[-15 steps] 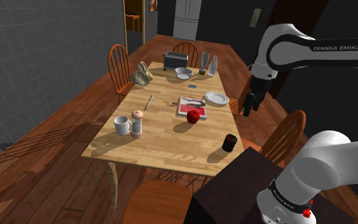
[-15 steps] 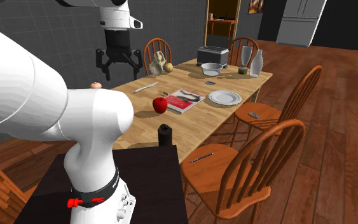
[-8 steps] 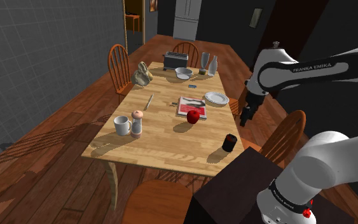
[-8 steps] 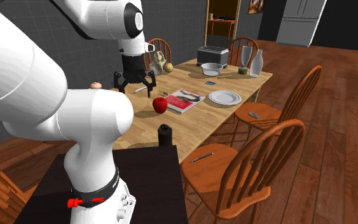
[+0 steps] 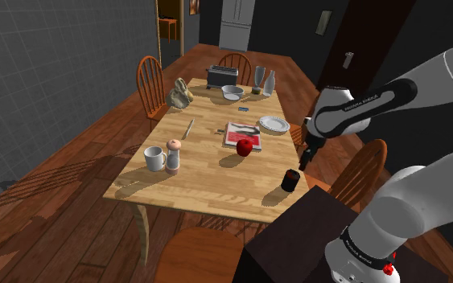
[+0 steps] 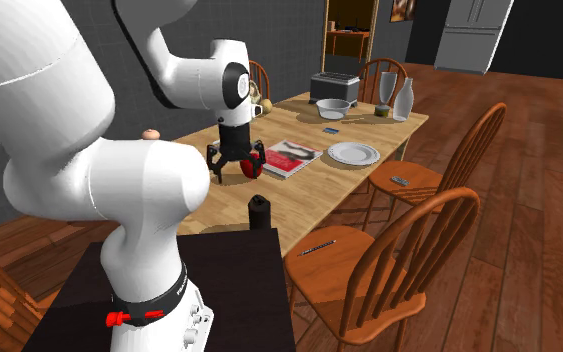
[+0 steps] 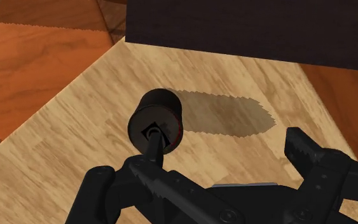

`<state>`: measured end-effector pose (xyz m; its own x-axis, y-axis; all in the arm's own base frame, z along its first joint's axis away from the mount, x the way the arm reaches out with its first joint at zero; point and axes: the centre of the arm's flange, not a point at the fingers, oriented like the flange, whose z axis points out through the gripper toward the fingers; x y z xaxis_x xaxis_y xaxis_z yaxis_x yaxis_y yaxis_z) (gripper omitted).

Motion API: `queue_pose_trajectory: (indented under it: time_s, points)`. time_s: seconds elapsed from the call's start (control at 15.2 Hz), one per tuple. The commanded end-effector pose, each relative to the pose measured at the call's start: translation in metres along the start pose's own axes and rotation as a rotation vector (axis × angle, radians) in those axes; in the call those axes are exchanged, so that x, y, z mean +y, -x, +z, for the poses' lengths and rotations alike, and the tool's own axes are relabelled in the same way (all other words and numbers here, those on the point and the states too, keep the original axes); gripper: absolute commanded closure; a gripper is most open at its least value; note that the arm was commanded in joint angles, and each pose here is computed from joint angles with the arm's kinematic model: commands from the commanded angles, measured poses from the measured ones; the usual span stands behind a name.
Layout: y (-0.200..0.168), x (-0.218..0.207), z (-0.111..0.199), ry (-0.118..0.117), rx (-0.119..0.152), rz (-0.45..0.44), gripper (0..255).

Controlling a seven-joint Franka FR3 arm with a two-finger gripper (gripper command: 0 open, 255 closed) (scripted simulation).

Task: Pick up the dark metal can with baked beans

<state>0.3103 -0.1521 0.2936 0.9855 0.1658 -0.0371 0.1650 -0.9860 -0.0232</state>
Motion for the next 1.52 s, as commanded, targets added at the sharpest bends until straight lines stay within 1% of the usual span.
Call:
queue_pose_trajectory:
  time_s: [0.0,0.46,0.99,1.12,1.19,1.45]
  points:
    - [-0.002,0.015,0.021,0.008,0.012,-0.019,0]
    - [-0.018,0.061,0.098,0.024,0.041,-0.080,0]
    - [-0.020,0.064,0.142,0.025,0.043,-0.084,0]
    - [-0.020,0.064,0.142,0.025,0.043,-0.084,0]
    - [-0.020,0.065,0.142,0.025,0.043,-0.084,255]
    - [-0.020,0.065,0.143,0.025,0.043,-0.084,255]
